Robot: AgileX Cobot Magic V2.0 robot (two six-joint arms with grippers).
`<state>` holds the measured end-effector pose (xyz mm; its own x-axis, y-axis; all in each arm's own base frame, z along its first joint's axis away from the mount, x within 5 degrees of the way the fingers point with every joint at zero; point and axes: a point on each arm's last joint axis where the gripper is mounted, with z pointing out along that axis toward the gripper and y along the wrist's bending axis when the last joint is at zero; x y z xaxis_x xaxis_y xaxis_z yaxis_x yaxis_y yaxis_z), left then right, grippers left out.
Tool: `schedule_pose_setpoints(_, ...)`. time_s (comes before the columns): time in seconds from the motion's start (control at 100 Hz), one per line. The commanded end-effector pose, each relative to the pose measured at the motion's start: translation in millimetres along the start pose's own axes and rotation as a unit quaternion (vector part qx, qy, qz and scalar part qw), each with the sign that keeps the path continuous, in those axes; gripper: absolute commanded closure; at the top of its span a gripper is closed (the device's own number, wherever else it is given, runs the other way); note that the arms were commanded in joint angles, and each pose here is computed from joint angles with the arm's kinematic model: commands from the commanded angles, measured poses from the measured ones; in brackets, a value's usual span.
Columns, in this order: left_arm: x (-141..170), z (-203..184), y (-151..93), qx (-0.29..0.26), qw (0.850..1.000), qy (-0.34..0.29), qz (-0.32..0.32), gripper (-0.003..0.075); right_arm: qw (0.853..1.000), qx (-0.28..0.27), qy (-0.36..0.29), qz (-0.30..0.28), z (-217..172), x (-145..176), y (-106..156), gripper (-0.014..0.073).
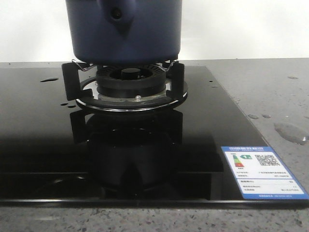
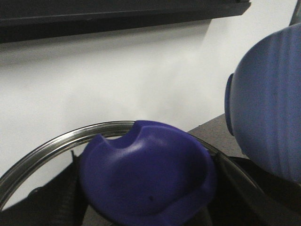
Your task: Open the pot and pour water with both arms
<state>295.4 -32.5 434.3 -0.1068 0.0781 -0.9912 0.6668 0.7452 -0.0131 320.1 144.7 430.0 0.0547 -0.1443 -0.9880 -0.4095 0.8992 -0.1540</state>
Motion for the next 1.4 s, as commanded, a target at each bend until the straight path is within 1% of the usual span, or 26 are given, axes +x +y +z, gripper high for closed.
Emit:
schedule_pose_setpoints(0.0, -30, -7, -21, 0.025, 0.998, -0.065, -0.003, 0.0352, 1.000, 0.013, 0.020, 0.009, -30, -38, -24, 0.0650)
schedule_pose_setpoints(0.02, -30, -5, -23, 0.030, 0.997, -0.065, -0.003, 0.0352, 0.999, 0.018, 0.033, 0.017, -33, -41, -31, 0.0650)
schedule_pose_setpoints(0.03, -30, -5, -24, 0.031, 0.997, -0.065, -0.003, 0.0352, 0.998, 0.020, 0.054, 0.021, -34, -38, -35, 0.0650)
schedule_pose_setpoints(0.06, -30, -3, -27, 0.039, 0.997, -0.065, -0.002, 0.0352, 0.995, 0.026, 0.084, 0.036, -40, -41, -45, 0.0650)
schedule_pose_setpoints(0.07, -30, -2, -28, 0.040, 0.997, -0.065, -0.002, 0.0352, 0.993, 0.025, 0.104, 0.045, -42, -39, -46, 0.0650)
schedule_pose_setpoints(0.09, -30, -1, -30, 0.045, 0.997, -0.065, -0.002, 0.0352, 0.991, 0.034, 0.119, 0.058, -45, -39, -54, 0.0650)
schedule_pose_setpoints(0.1, -30, -1, -31, 0.046, 0.997, -0.065, -0.002, 0.0352, 0.987, 0.038, 0.140, 0.064, -47, -36, -59, 0.0650)
schedule_pose_setpoints(0.13, -31, 1, -34, 0.052, 0.997, -0.065, -0.001, 0.0352, 0.980, 0.049, 0.173, 0.080, -53, -34, -68, 0.0650)
schedule_pose_setpoints(0.16, -31, 3, -37, 0.058, 0.996, -0.065, -0.001, 0.0352, 0.971, 0.060, 0.209, 0.096, -57, -27, -77, 0.0650)
schedule_pose_setpoints(0.23, -31, 6, -43, 0.068, 0.996, -0.065, 0.000, 0.0352, 0.944, 0.083, 0.291, 0.127, -69, -8, -97, 0.0650)
schedule_pose_setpoints(0.28, -32, 9, -47, 0.072, 0.995, -0.066, 0.000, 0.0352, 0.921, 0.093, 0.350, 0.145, -76, 8, -108, 0.0650)
schedule_pose_setpoints(0.34, -32, 11, -51, 0.077, 0.995, -0.067, 0.000, 0.0352, 0.894, 0.111, 0.399, 0.168, -83, 28, -123, 0.0650)
schedule_pose_setpoints(0.42, -33, 13, -54, 0.079, 0.995, -0.068, 0.000, 0.0352, 0.868, 0.125, 0.440, 0.193, -87, 53, -136, 0.0650)
schedule_pose_setpoints(0.48, -33, 14, -55, 0.081, 0.994, -0.068, 0.000, 0.0352, 0.855, 0.129, 0.458, 0.208, -88, 69, -141, 0.0650)
schedule_pose_setpoints(0.66, -33, 14, -55, 0.080, 0.994, -0.068, 0.000, 0.0351, 0.842, 0.141, 0.473, 0.219, -88, 105, -142, 0.0650)
schedule_pose_setpoints(0.69, -33, 14, -55, 0.080, 0.994, -0.068, 0.000, 0.0351, 0.838, 0.140, 0.479, 0.221, -87, 111, -142, 0.0650)
schedule_pose_setpoints(0.78, -33, 14, -55, 0.080, 0.994, -0.068, 0.000, 0.0351, 0.832, 0.139, 0.488, 0.226, -87, 124, -140, 0.0650)
schedule_pose_setpoints(0.9, -33, 14, -55, 0.080, 0.994, -0.068, 0.000, 0.0351, 0.829, 0.139, 0.492, 0.227, -87, 130, -139, 0.0650)
schedule_pose_setpoints(1.18, -33, 14, -55, 0.080, 0.994, -0.068, 0.000, 0.0351, 0.834, 0.143, 0.484, 0.225, -86, 131, -140, 0.0645)
schedule_pose_setpoints(1.22, -33, 14, -55, 0.080, 0.994, -0.068, 0.000, 0.0351, 0.834, 0.143, 0.484, 0.225, -86, 131, -140, 0.0620)
schedule_pose_setpoints(1.25, -33, 14, -55, 0.080, 0.994, -0.068, 0.000, 0.0351, 0.833, 0.143, 0.485, 0.225, -86, 131, -140, 0.0589)
schedule_pose_setpoints(1.26, -33, 14, -55, 0.080, 0.994, -0.068, 0.000, 0.0351, 0.833, 0.143, 0.485, 0.225, -86, 131, -140, 0.0558)
schedule_pose_setpoints(1.27, -33, 14, -55, 0.080, 0.994, -0.068, 0.000, 0.0351, 0.833, 0.143, 0.486, 0.225, -86, 131, -140, 0.0558)
schedule_pose_setpoints(1.32, -33, 14, -55, 0.080, 0.994, -0.068, 0.000, 0.0351, 0.833, 0.143, 0.486, 0.225, -86, 131, -140, 0.0465)
schedule_pose_setpoints(1.37, -33, 14, -55, 0.080, 0.994, -0.068, 0.000, 0.0351, 0.832, 0.143, 0.486, 0.226, -87, 131, -140, 0.0347)
schedule_pose_setpoints(1.39, -33, 14, -55, 0.080, 0.994, -0.068, 0.000, 0.0351, 0.833, 0.143, 0.485, 0.225, -87, 130, -140, 0.0321)
